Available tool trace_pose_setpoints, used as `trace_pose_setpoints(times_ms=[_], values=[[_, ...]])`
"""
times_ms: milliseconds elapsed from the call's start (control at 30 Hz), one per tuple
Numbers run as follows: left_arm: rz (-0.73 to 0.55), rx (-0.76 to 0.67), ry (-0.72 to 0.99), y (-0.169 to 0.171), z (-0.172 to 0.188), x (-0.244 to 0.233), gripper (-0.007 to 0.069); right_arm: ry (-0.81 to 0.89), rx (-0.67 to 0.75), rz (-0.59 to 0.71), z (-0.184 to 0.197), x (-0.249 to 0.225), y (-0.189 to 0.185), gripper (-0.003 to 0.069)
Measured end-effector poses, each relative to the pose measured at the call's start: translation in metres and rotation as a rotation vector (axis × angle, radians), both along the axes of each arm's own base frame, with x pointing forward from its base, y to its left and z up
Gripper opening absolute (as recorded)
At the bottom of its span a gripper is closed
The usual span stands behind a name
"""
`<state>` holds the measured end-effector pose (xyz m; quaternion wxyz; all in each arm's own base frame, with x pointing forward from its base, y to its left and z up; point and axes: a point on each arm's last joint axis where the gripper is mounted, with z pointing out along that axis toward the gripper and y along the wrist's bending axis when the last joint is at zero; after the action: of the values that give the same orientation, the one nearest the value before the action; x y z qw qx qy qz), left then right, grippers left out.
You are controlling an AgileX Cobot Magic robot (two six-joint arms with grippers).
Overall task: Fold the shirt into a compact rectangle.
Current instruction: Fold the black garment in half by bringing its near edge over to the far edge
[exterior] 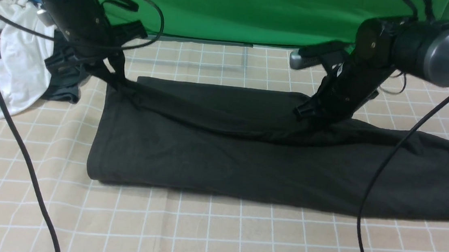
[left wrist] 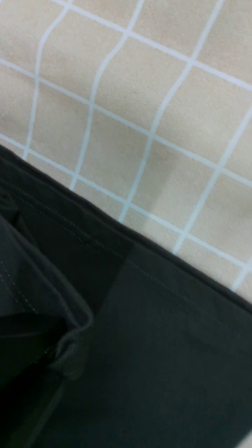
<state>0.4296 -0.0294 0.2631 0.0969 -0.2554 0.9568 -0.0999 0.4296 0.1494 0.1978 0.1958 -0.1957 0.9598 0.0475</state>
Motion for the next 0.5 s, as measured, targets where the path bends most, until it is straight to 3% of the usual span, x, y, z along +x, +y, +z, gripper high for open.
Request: trace_pose_setpoints(times_ms=[267, 500], values=[[0.013, 0.035, -0.065, 0.003, 0.005, 0.006, 0.0031, -0.104, 0.028, -0.026, 0.030, 0.014, -0.009, 0.0042], [0.054, 0.035, -0.116, 0.004, 0.002, 0.014, 0.0031, -0.192, 0.054, -0.046, 0.033, 0.025, -0.013, 0.0042]])
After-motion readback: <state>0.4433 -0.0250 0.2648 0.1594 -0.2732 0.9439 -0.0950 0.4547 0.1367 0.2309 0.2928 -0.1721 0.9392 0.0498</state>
